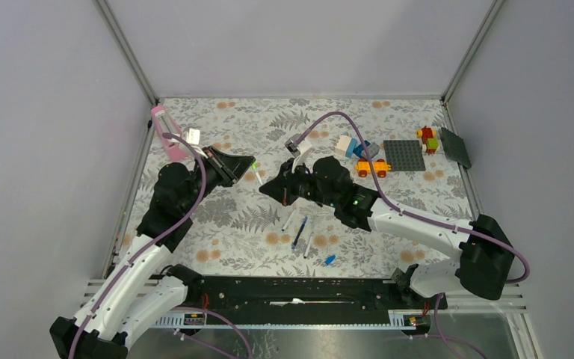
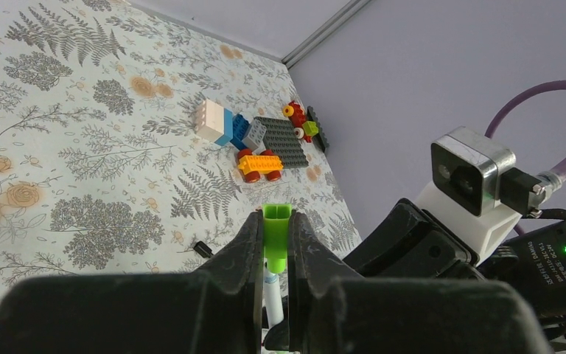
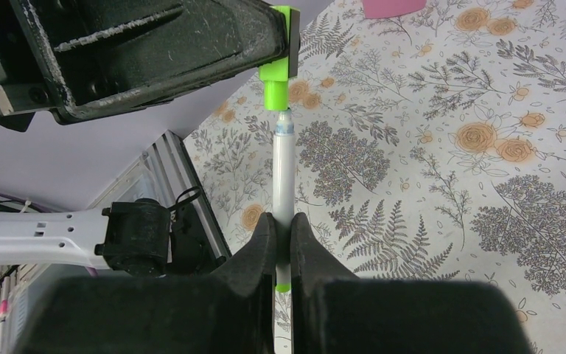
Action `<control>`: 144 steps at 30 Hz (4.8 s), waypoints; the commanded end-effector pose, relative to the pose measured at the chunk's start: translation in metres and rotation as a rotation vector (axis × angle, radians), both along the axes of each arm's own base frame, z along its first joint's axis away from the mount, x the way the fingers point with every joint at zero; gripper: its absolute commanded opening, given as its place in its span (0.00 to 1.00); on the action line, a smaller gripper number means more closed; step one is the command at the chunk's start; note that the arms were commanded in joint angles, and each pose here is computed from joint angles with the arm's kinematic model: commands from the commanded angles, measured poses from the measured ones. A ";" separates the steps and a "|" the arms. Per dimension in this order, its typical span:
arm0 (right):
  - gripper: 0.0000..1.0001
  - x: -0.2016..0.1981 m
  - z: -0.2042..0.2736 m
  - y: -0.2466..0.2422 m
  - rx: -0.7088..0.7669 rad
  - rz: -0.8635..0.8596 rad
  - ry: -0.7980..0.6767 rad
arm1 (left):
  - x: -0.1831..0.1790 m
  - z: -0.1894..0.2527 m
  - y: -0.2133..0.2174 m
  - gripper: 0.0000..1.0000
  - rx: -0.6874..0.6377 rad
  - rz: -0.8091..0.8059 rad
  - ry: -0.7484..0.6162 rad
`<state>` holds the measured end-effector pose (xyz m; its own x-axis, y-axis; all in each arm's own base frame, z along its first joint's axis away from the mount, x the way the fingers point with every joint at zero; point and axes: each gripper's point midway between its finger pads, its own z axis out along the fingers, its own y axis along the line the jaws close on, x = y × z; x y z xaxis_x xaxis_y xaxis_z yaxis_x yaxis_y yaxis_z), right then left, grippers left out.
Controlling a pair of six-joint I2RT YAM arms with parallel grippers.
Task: Insert the pens into the pen caps
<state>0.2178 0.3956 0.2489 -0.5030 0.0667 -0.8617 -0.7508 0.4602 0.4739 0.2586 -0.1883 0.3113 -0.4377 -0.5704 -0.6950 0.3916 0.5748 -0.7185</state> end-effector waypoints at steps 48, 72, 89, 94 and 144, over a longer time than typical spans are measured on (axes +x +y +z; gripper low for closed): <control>0.00 0.002 0.032 0.011 0.098 0.001 0.004 | 0.010 0.028 0.005 0.00 -0.017 0.045 -0.080; 0.00 0.008 0.041 0.014 0.094 -0.011 -0.017 | 0.008 0.014 0.003 0.00 -0.013 0.027 -0.055; 0.00 0.011 0.040 0.012 0.078 -0.024 -0.026 | 0.000 0.030 0.006 0.00 -0.034 0.028 -0.085; 0.00 0.009 0.045 0.011 0.088 -0.021 -0.031 | 0.000 0.027 0.007 0.00 -0.028 0.032 -0.079; 0.00 0.080 0.061 0.012 -0.100 -0.229 -0.259 | 0.002 -0.025 -0.006 0.00 -0.013 -0.016 0.122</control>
<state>0.2605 0.4120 0.2447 -0.4085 -0.1066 -0.9065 -0.7338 0.6290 0.2567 0.2875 -0.1711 0.2953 -0.4034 -0.6424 -0.6516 0.2434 0.6111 -0.7532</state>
